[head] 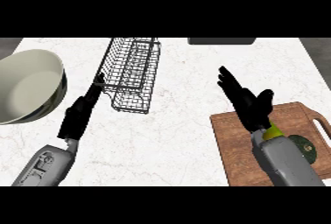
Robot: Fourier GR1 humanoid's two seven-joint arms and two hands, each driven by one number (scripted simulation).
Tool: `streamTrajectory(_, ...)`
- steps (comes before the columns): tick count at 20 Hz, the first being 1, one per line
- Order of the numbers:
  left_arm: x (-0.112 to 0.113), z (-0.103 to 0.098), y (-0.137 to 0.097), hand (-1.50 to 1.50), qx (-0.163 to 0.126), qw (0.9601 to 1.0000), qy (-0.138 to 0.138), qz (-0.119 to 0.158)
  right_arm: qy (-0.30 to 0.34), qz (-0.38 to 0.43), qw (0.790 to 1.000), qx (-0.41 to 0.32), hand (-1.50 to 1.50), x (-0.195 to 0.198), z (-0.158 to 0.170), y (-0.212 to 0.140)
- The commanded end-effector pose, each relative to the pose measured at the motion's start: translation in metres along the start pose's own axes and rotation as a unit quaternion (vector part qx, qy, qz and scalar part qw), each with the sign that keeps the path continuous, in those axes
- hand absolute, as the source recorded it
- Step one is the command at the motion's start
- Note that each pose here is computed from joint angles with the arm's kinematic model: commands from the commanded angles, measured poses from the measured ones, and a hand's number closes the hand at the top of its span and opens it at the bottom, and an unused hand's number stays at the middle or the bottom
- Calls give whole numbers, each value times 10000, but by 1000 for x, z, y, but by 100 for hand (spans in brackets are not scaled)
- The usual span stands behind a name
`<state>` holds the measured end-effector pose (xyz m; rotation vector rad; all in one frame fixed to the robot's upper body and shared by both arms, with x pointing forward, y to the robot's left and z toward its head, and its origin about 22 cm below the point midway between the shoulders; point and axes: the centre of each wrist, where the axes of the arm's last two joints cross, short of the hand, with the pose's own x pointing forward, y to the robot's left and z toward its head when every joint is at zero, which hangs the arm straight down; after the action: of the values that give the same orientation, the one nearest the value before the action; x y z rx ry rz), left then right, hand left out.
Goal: Pick the squash from the cutting board and place it in the tiered basket
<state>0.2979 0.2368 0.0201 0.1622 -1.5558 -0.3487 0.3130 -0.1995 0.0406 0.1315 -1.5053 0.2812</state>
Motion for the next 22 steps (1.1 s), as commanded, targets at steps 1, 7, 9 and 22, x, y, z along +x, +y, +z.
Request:
streamTrajectory(1,13,-4,9,0,52,9999,-26,151,-601,23,9972,438,150,5,15,-17)
streamTrajectory(7,-31,27,30,0,740,9904,892,747,-1386,2700,9528,-103,150,62,49,-105)
streamTrajectory(9,-32,42,48,0,719,9888,874,971,-1089,1152,9808,-1137,-150,2,89,-113)
streamTrajectory(22,-5,48,68,0,529,9902,780,1030,-1499,4228,8923,-515,-150,70,174,-192)
